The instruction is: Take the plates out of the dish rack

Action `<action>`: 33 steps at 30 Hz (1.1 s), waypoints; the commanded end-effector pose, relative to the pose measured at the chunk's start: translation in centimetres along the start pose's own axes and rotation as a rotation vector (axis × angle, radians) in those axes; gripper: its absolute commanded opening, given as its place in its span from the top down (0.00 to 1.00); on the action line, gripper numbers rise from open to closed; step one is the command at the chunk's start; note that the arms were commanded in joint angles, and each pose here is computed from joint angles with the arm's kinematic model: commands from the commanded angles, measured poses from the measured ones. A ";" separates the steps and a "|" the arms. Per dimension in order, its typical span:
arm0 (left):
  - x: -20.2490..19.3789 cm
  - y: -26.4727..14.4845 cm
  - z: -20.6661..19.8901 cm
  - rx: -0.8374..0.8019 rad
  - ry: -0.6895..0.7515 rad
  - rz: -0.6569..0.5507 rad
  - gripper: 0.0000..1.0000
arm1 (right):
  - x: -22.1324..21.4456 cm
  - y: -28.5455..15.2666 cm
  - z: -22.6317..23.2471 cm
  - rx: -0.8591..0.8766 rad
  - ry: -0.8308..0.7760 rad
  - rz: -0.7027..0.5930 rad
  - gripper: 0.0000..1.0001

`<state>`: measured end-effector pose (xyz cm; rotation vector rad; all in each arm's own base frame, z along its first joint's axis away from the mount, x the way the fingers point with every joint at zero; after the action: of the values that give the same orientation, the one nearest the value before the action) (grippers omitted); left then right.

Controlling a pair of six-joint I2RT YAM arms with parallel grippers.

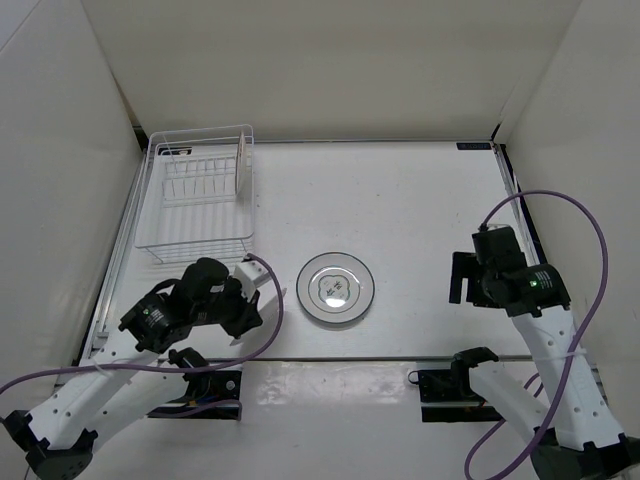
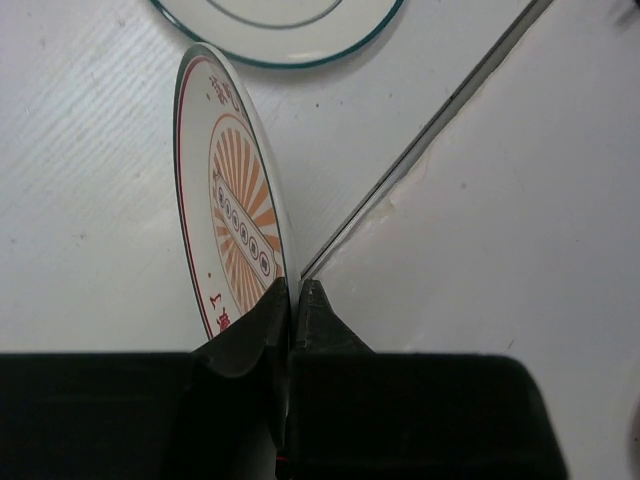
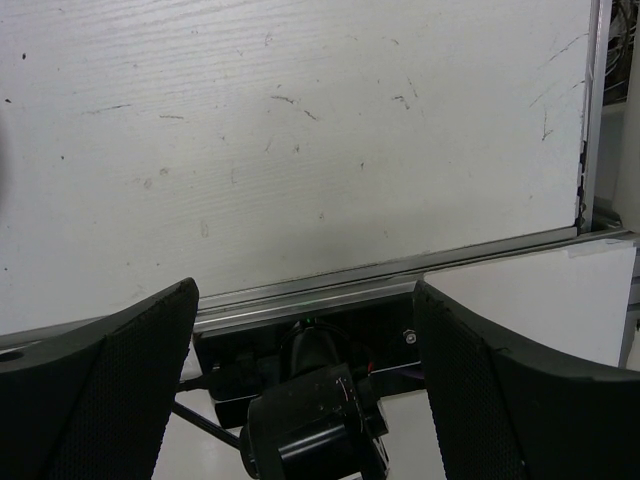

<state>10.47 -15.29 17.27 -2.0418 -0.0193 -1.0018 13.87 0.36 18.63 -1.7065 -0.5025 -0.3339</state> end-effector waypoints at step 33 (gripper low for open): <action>-8.8 8.5 2.1 0.383 0.053 0.218 0.99 | 0.5 0.3 -0.3 -0.025 0.011 -0.018 0.11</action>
<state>12.26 -23.09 11.38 -1.8299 -0.1616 -1.1359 13.99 0.16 18.35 -1.7251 -0.4884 -0.3290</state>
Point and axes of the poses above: each gripper's point midway between its finger pads, its own y axis out along the fingers, its own z axis along the line the jaws close on, x = y × z, the point moved 1 cm from there along -y, back along the fingers, and after that the axes turned 10 degrees about -y, right-handed, at the moved point
